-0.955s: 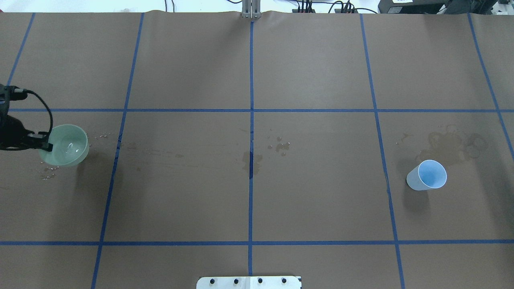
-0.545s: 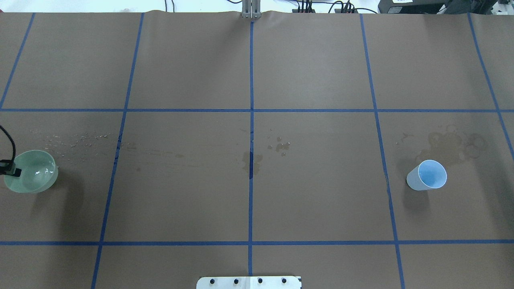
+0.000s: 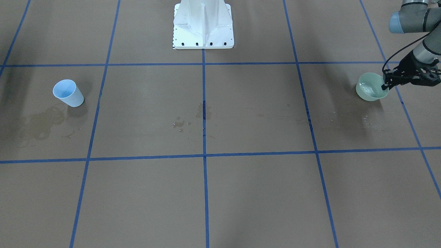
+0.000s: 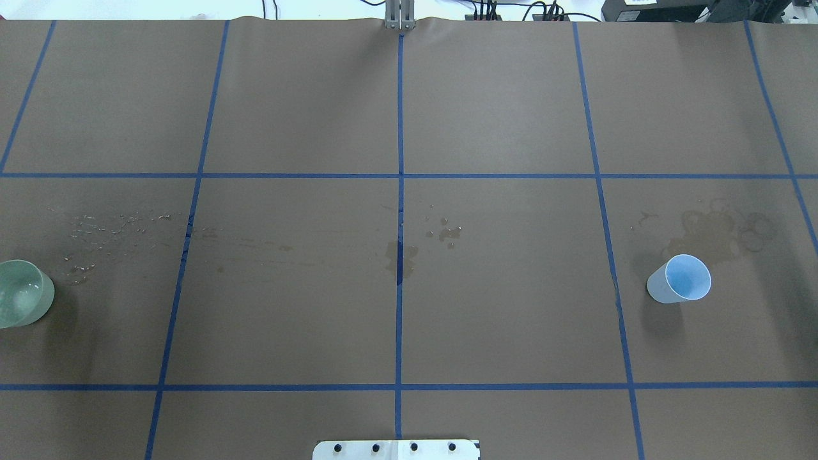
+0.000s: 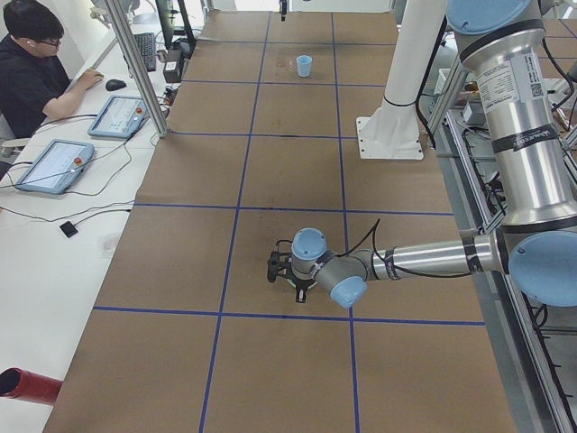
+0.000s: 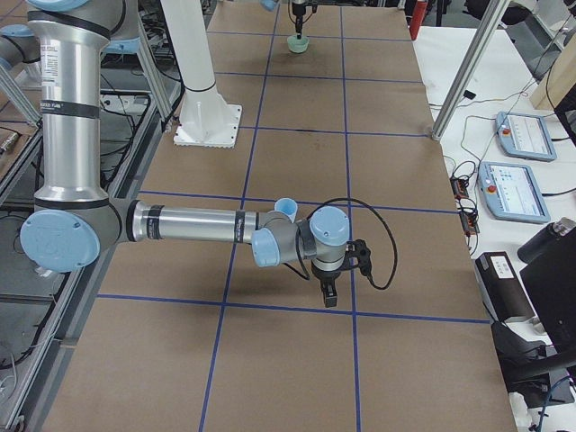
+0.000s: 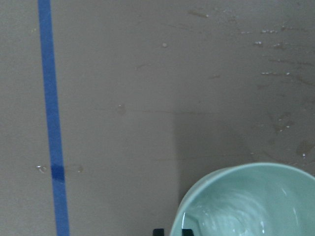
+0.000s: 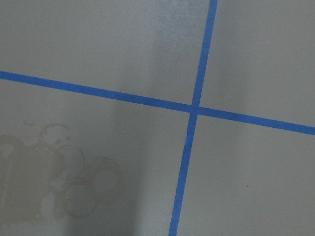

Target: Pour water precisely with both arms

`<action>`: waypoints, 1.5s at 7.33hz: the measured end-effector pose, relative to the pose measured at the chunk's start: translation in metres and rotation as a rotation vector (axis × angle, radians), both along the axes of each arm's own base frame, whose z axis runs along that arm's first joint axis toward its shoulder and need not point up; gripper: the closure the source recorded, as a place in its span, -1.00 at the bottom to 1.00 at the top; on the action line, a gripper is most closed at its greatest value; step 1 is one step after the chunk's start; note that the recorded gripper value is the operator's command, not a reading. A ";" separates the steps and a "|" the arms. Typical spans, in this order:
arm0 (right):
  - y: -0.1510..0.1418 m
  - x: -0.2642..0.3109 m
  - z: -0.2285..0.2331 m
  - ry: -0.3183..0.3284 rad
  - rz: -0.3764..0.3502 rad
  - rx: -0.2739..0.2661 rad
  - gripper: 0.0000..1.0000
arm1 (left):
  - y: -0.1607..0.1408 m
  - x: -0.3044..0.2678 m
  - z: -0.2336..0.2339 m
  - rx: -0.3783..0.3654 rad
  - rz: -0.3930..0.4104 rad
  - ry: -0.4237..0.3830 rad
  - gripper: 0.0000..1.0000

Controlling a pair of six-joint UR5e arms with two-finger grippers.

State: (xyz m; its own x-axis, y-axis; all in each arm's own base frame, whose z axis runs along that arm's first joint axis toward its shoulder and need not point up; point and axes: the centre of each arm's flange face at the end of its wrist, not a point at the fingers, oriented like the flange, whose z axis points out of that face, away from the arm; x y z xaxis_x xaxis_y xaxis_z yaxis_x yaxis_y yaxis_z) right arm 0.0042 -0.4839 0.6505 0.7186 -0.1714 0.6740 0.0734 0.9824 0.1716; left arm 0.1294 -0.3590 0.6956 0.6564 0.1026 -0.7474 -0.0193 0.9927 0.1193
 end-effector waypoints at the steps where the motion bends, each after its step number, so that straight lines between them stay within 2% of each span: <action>1: 0.000 0.000 -0.001 0.005 0.003 0.002 -0.99 | -0.003 -0.003 -0.002 0.005 -0.002 0.011 -1.00; 4: 0.000 0.002 -0.001 0.029 0.007 0.009 -0.99 | -0.050 -0.028 -0.045 -0.048 -0.053 0.114 -1.00; 6: 0.004 0.005 -0.001 0.033 0.010 0.011 -0.99 | -0.083 -0.027 -0.087 -0.045 -0.042 0.117 -1.00; 9: 0.005 0.009 -0.001 0.031 0.021 -0.001 -0.98 | -0.144 -0.078 -0.119 0.042 0.018 0.001 -1.00; 11: 0.004 0.015 -0.010 0.019 0.035 -0.027 -0.98 | -0.164 -0.134 -0.103 0.092 0.052 -0.071 -1.00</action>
